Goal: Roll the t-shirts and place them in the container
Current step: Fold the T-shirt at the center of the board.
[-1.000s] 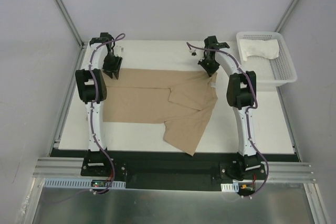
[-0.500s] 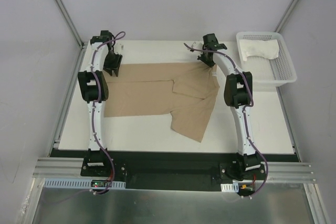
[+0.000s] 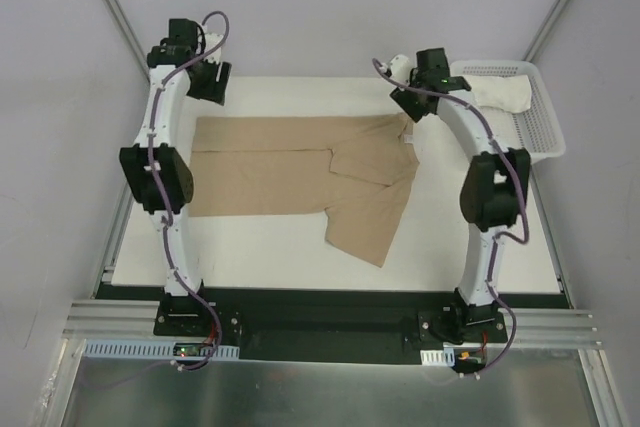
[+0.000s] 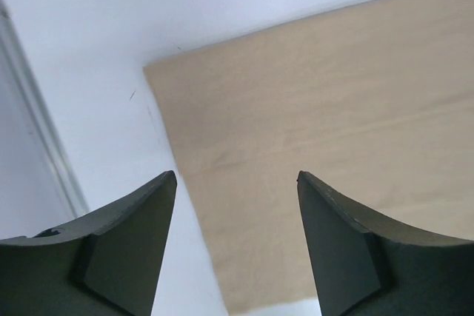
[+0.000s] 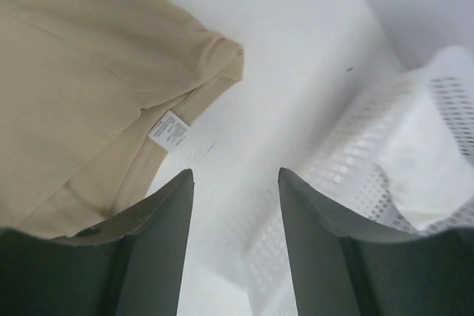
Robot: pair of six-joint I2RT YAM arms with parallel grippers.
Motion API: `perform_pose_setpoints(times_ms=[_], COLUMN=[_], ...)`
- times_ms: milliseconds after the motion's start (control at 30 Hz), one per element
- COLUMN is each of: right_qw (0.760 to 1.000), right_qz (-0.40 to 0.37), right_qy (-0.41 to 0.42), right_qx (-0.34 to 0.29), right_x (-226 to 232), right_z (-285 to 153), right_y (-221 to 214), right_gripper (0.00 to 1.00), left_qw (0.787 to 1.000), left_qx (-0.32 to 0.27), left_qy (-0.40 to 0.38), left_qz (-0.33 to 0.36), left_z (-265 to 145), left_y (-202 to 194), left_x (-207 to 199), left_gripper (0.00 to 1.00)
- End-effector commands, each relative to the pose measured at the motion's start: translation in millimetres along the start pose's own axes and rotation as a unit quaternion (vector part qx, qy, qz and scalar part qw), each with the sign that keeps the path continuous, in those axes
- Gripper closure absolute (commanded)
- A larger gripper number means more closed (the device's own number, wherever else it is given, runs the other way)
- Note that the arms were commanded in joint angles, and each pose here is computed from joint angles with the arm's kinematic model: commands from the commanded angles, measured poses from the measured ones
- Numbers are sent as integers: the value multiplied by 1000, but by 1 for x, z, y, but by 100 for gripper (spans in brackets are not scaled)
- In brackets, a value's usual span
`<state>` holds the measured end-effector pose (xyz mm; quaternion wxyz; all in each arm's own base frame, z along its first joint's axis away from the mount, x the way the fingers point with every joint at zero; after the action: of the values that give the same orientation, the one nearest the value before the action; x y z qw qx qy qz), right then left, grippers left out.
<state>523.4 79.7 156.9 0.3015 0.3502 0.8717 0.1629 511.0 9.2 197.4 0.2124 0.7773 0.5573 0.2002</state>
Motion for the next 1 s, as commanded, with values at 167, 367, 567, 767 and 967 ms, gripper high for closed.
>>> perform_pose_setpoints(times_ms=[167,367,567,767,967], right_qw=[969,900,798,719,683], right_qz=[-77,-291,-448,-502,-514], right_qy=[182,284,364,443,491], right_qx=[-151,-153,-176,-185,-168], right_x=[97,200,259,289,299], right_z=[-175,-181,-184,-193,-192], right_y=[-22,-102,-139,-155,-165], right_gripper=[26,27,35,50,60], left_qw=[997,994,986,977,971], left_qx=[-69,-6,22,60,76], left_qy=[-38,-47,-54,-26,-21], left_qz=[-10,-99,-154,-201,-225], left_z=[-144,-136,-135,-130,-131], left_y=[-47,-118,-171,-210,-227], left_x=[-57,-65,-58,-40,-35], left_gripper=[25,13,5,14,15])
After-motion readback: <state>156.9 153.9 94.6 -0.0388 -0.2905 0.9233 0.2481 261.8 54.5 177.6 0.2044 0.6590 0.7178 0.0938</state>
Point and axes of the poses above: each gripper's point midway between its finger pads, its own z axis out along the fingers, its own x axis along the line the jaws close on, y = z × x, the point moved 4 cm from there along -z, back along the fingers, and after that the axes turned 4 degrees about z, right-handed, at the moved point
